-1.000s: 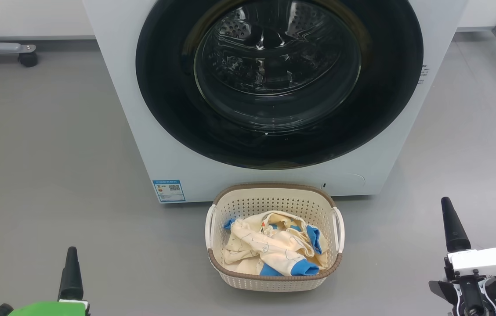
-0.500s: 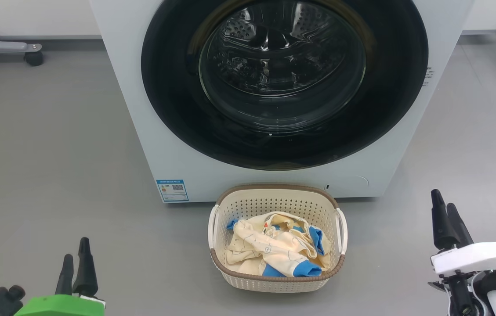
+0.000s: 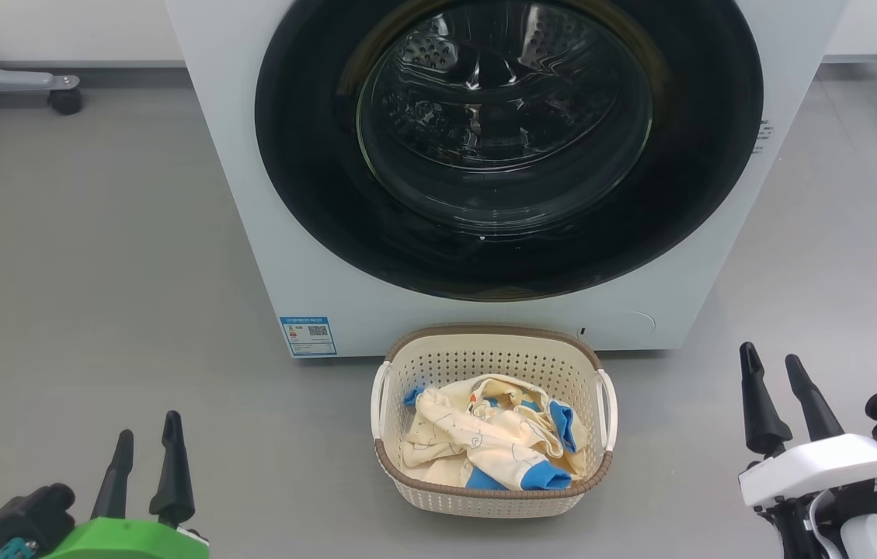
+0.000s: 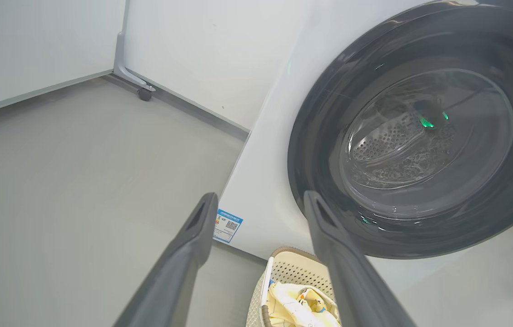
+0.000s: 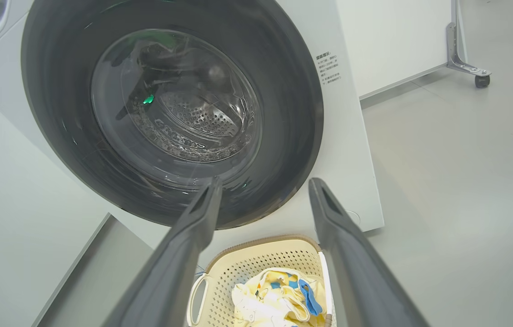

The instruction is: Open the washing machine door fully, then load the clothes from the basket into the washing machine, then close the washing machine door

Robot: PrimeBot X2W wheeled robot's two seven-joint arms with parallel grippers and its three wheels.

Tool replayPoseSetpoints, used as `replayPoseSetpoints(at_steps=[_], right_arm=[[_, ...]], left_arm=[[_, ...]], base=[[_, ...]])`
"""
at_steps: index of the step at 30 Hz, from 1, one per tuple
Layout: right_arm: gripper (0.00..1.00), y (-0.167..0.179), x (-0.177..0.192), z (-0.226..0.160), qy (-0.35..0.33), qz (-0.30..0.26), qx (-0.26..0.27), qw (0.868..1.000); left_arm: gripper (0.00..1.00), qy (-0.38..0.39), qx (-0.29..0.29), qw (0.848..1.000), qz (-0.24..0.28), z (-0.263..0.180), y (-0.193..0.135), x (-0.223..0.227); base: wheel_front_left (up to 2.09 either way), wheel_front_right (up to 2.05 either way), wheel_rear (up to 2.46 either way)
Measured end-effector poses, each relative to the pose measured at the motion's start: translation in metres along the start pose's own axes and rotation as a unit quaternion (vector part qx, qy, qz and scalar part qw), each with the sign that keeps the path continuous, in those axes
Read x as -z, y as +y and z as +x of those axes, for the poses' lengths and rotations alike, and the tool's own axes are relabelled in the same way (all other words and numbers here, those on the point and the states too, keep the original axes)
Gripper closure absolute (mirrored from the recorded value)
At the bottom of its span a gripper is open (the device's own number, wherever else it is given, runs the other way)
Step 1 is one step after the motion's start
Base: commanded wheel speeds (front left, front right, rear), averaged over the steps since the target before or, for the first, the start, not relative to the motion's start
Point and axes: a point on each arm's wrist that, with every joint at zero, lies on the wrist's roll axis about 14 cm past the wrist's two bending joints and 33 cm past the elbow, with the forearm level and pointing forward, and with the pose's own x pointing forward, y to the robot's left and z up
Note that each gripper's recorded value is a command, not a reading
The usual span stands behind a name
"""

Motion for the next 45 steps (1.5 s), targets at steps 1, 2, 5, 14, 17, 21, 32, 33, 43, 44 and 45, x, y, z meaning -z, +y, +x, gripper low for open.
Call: replayPoseSetpoints(at_steps=[1, 2, 5, 14, 17, 21, 32, 33, 43, 44, 45], right_arm=[[0.00, 0.000, 0.001, -0.001, 0.002, -0.008, 0.000, 1.000], [0.00, -0.001, 0.002, -0.002, 0.003, -0.017, 0.000, 1.000], [0.00, -0.002, 0.006, -0.004, 0.008, -0.037, 0.000, 0.999], [0.00, -0.002, 0.009, -0.006, 0.008, -0.099, -0.005, 0.995], [0.00, -0.004, 0.014, -0.009, 0.015, -0.120, -0.005, 0.993], [0.00, -0.003, 0.015, -0.010, 0.013, -0.152, -0.009, 0.988], [0.00, -0.005, 0.010, -0.010, 0.000, -0.208, -0.011, 0.978], [0.00, -0.006, 0.009, -0.010, -0.001, -0.207, -0.008, 0.978], [0.00, -0.014, 0.007, -0.012, -0.004, -0.202, 0.008, 0.979], [0.00, -0.014, 0.007, -0.013, -0.003, -0.202, 0.009, 0.979], [0.00, -0.014, 0.008, -0.014, -0.002, -0.202, 0.010, 0.979]], left_arm=[[0.00, 0.002, 0.003, 1.000, 0.012, 0.000, -0.001, 0.000], [0.00, 0.003, 0.005, 1.000, 0.024, 0.000, -0.002, 0.001], [0.00, 0.003, 0.009, 0.999, 0.051, -0.001, -0.002, 0.001], [0.00, -0.001, 0.027, 0.991, 0.130, -0.002, -0.008, 0.001], [0.00, -0.001, 0.032, 0.987, 0.156, -0.002, -0.010, 0.002], [0.00, 0.002, 0.037, 0.980, 0.194, -0.005, -0.010, 0.005], [0.00, -0.005, 0.049, 0.964, 0.263, -0.004, -0.013, 0.004], [0.00, -0.005, 0.049, 0.963, 0.263, -0.004, -0.013, 0.004], [0.00, -0.013, 0.047, 0.965, 0.260, -0.003, -0.015, 0.000], [0.00, -0.014, 0.045, 0.965, 0.259, -0.003, -0.014, -0.001], [0.00, -0.016, 0.044, 0.965, 0.259, -0.003, -0.013, -0.002]], base=[[0.00, 0.00, 0.00], [0.00, 0.00, 0.00], [0.00, 0.00, 0.00], [0.00, 0.00, 0.00], [0.00, 0.00, 0.00], [0.00, 0.00, 0.00], [0.00, 0.00, 0.00], [0.00, 0.00, 0.00], [0.00, 0.00, 0.00], [0.00, 0.00, 0.00], [0.00, 0.00, 0.00]])
